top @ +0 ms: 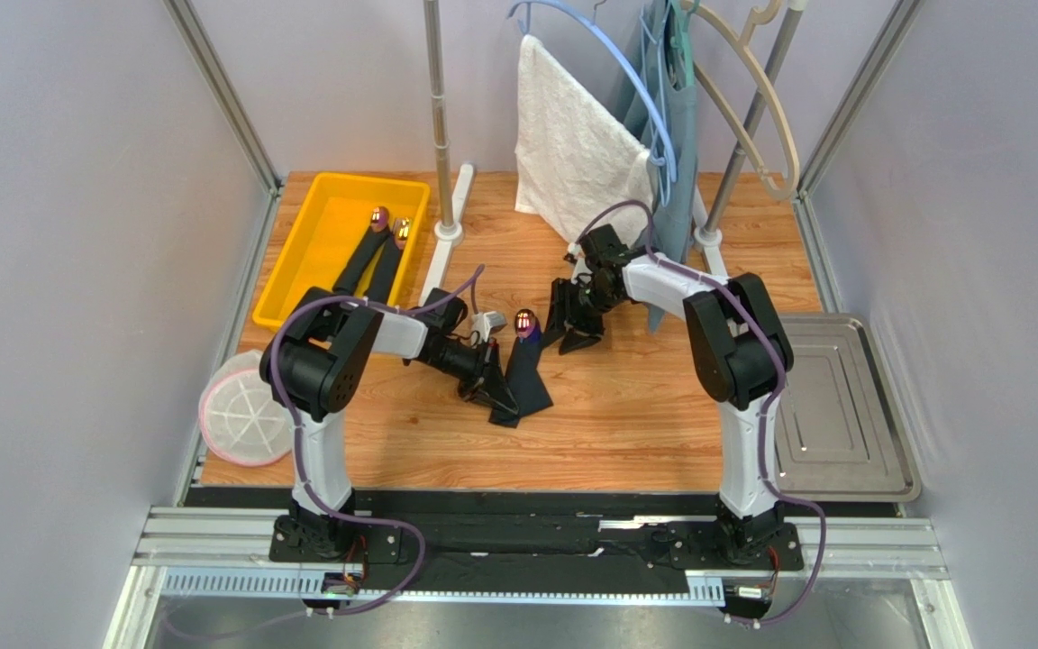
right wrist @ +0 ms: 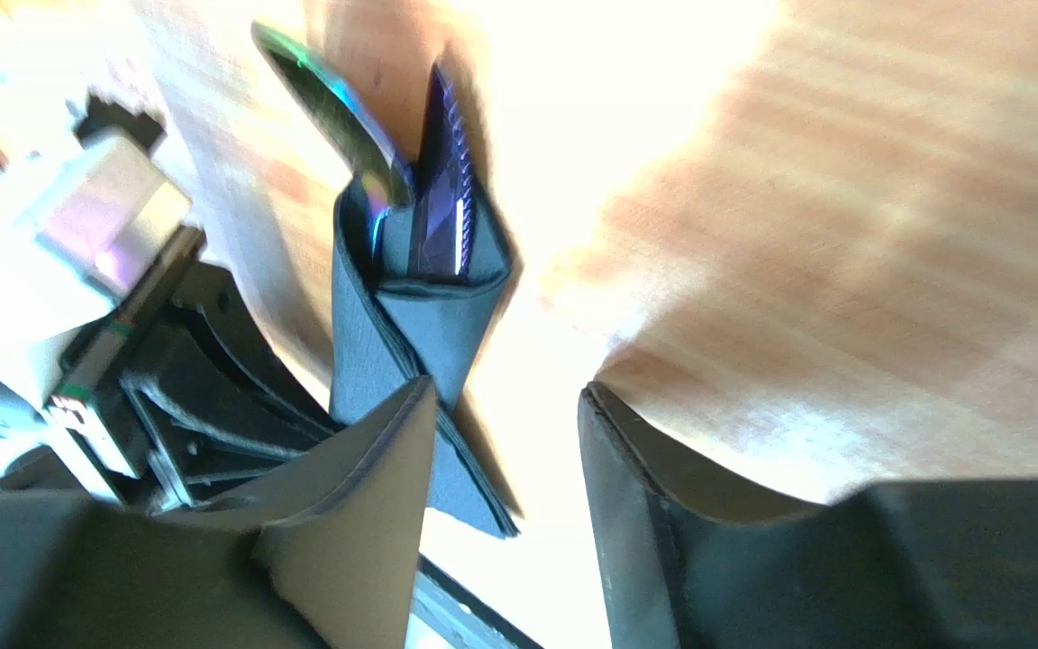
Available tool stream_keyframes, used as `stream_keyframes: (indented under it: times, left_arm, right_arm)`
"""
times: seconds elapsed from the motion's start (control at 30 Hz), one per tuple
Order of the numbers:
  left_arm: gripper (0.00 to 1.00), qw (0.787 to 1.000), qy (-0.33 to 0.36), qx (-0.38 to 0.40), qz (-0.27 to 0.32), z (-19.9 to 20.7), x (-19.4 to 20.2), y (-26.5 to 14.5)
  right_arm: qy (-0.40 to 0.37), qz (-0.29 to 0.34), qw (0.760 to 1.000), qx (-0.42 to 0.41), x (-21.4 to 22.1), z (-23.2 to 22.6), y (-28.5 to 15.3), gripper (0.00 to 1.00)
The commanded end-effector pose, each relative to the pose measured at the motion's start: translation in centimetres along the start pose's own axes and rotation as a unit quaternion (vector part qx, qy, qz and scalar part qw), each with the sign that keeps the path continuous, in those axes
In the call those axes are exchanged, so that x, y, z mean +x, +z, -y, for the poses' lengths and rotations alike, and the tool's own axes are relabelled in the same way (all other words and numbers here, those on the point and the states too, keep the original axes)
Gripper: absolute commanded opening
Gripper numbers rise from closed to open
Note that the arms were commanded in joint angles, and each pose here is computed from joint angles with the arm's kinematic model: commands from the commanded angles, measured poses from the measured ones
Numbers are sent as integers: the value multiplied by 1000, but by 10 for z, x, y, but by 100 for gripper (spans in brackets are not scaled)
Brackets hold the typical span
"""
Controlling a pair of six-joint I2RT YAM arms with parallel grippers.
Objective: Place the utensils on the paper napkin and roll it up
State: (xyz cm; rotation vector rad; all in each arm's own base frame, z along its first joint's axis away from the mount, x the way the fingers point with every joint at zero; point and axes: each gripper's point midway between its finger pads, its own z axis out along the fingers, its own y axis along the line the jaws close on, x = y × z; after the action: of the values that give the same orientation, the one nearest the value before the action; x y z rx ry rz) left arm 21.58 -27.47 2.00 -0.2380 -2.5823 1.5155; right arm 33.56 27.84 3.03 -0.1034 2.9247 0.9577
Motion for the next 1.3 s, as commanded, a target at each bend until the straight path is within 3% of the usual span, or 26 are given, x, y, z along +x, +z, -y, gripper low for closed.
stream_keyframes:
  times: [0.0, 0.3, 0.53, 1.0, 1.1, 1.17, 1.27]
  left_arm:
    - [0, 997, -10, -76, 9, -40, 2, 7]
    - [0, 997, -11, -77, 10, -40, 1, 8]
    - [0, 997, -8, -77, 13, -40, -1, 7]
    - [0, 997, -11, -80, 19, -41, -4, 8]
    - [0, 996, -13, -81, 20, -43, -5, 9]
    - [0, 996, -13, -82, 22, -42, -7, 9]
    - [0, 996, -10, -84, 25, -41, -9, 8]
  right_arm:
    - [4, 46, 999, -4, -22, -17, -1, 51]
    - [-1, 31, 998, 53, -10, -10, 22, 52]
    - [2, -4, 992, 127, 25, 12, 30, 52]
    - [18, -34, 988, 148, 51, 10, 40, 52]
    - [31, -45, 985, 162, 57, 21, 46, 48]
    - [37, -58, 984, 163, 62, 26, 55, 40]
    - [25, -65, 986, 151, 60, 24, 59, 15]
